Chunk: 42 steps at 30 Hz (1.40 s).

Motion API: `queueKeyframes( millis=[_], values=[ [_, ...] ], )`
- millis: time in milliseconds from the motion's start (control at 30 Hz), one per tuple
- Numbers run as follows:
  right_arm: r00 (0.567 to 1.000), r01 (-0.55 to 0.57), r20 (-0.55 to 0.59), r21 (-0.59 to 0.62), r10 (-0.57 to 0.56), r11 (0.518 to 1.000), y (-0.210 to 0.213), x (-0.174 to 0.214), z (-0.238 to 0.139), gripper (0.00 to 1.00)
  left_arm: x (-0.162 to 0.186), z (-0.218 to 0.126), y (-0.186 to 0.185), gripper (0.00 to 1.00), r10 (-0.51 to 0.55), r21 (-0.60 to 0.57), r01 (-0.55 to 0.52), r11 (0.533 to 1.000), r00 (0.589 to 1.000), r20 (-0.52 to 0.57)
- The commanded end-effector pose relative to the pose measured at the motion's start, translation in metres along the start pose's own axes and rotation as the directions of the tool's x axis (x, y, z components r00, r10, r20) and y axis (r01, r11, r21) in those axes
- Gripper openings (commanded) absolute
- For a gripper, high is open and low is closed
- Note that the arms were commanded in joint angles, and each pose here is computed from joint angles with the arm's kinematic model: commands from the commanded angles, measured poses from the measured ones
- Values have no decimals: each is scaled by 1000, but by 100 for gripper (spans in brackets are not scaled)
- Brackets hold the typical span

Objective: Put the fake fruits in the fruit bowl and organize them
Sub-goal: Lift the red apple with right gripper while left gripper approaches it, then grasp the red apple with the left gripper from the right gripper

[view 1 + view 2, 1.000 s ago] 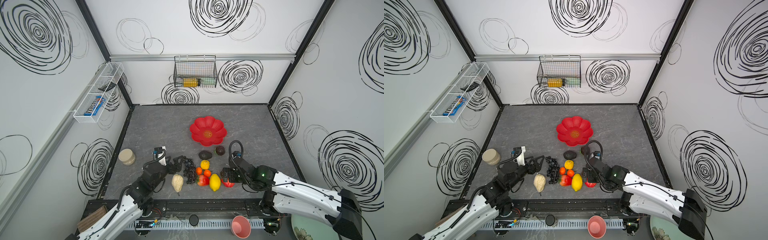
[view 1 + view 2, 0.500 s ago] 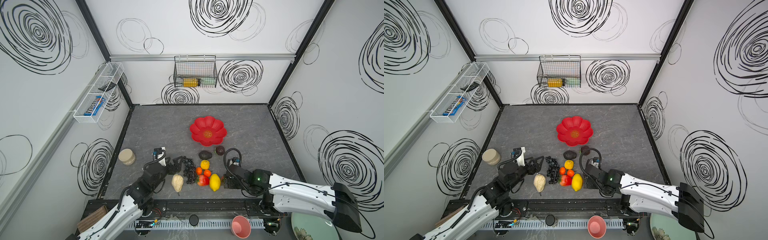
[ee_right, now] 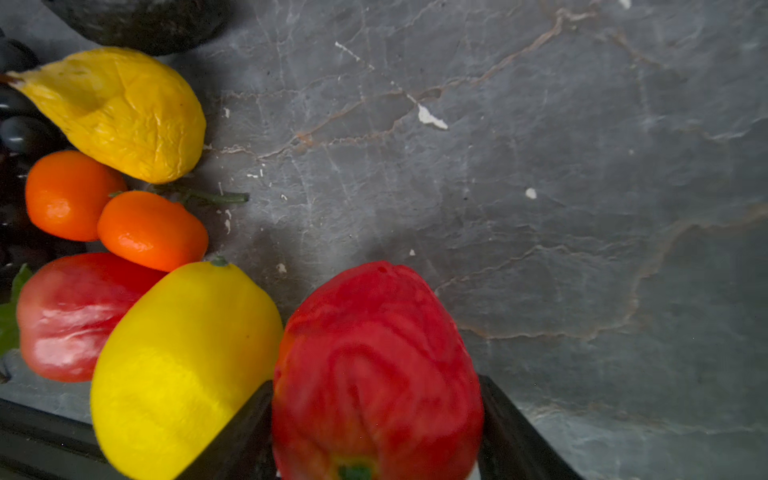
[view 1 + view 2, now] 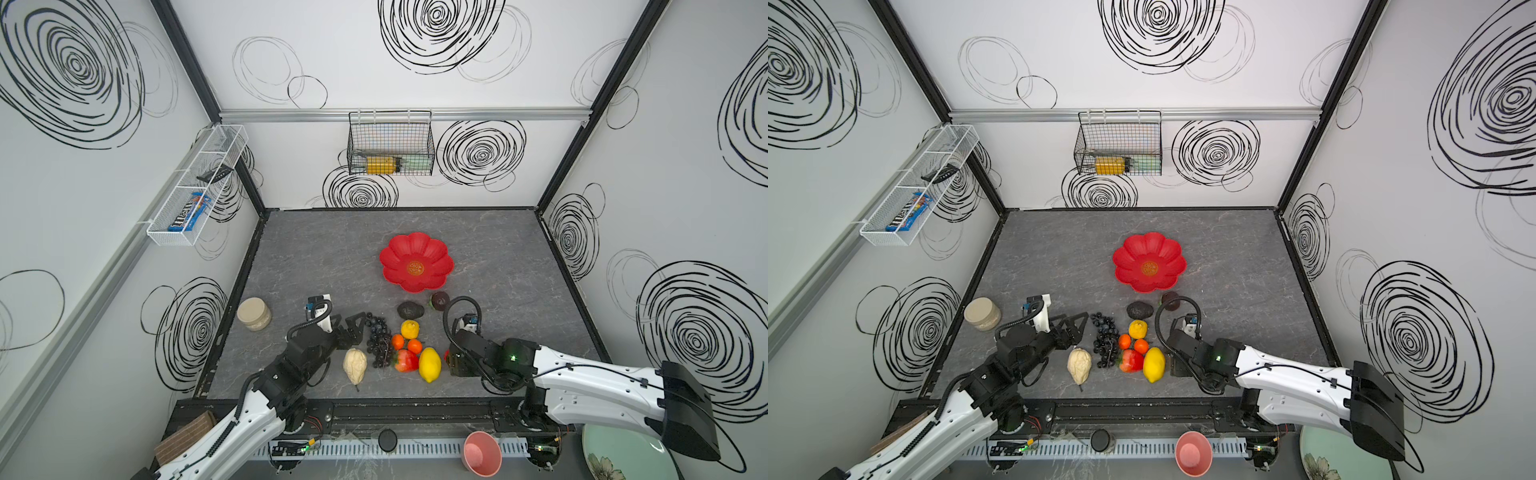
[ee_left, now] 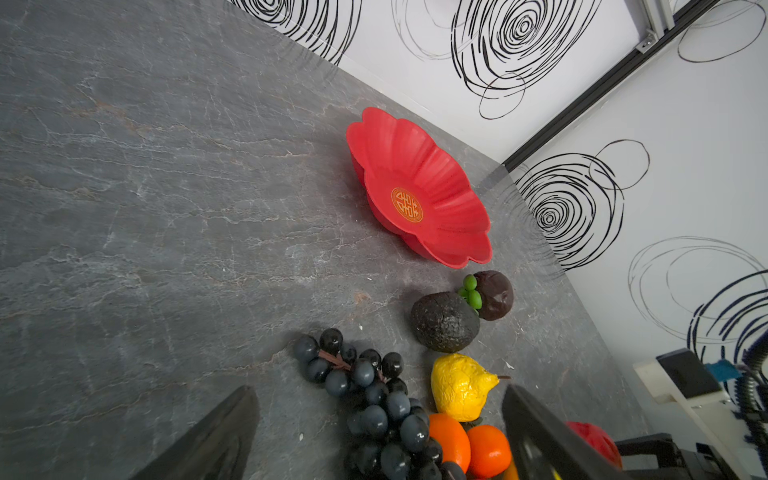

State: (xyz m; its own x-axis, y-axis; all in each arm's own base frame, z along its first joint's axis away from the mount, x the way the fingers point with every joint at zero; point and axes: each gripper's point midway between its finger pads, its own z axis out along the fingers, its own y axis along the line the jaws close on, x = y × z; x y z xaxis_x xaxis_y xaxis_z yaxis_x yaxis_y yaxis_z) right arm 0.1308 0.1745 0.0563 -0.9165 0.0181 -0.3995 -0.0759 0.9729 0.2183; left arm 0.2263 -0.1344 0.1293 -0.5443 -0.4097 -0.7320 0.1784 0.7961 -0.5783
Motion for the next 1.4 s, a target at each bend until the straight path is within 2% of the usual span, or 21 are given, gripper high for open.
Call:
queueKeyframes(
  millis=[0, 67, 133, 233, 367, 433, 600, 700, 933, 1067, 1133, 1367],
  values=[
    [995, 1, 95, 12, -2, 1000, -5, -26, -20, 65, -7, -1, -12, 96, -15, 41, 14, 999, 1000, 7],
    [991, 0, 130, -26, 3, 1000, -2, -42, -31, 64, -10, -2, -18, 96, -17, 63, 17, 998, 1000, 8],
    [983, 9, 182, -138, 16, 990, 9, -65, -47, 64, -14, -4, -29, 96, -31, 101, 30, 994, 1000, 6],
    [969, 33, 242, -321, 48, 947, 30, -92, -70, 62, -31, -9, -60, 96, -44, 222, 39, 974, 999, 18],
    [960, 61, 270, -465, 76, 883, 48, -122, -91, 58, -48, -14, -101, 96, -7, 361, 1, 933, 1000, 14],
    [959, 100, 275, -550, 67, 829, 64, -130, -101, 58, -51, -15, -117, 96, 22, 416, -24, 909, 1000, 10],
    [955, 215, 297, -725, 15, 654, 106, -134, -131, 55, -50, -15, -143, 96, 83, 493, -71, 867, 997, -3],
    [957, 239, 290, -772, -8, 589, 118, -131, -137, 55, -47, -17, -157, 96, 109, 534, -95, 840, 994, 5],
    [954, 276, 299, -824, -33, 495, 133, -118, -147, 55, -33, -17, -181, 99, 146, 605, -105, 789, 989, -19],
    [943, 319, 327, -831, -64, 456, 141, -108, -153, 56, -30, -15, -184, 83, 136, 619, -85, 781, 990, -35],
    [941, 329, 331, -829, -78, 452, 142, -105, -152, 56, -31, -18, -185, 80, 112, 636, -65, 769, 993, -33],
    [931, 357, 352, -828, -96, 432, 145, -102, -155, 55, -33, -31, -193, 57, 76, 716, -34, 697, 997, -27]
  ],
)
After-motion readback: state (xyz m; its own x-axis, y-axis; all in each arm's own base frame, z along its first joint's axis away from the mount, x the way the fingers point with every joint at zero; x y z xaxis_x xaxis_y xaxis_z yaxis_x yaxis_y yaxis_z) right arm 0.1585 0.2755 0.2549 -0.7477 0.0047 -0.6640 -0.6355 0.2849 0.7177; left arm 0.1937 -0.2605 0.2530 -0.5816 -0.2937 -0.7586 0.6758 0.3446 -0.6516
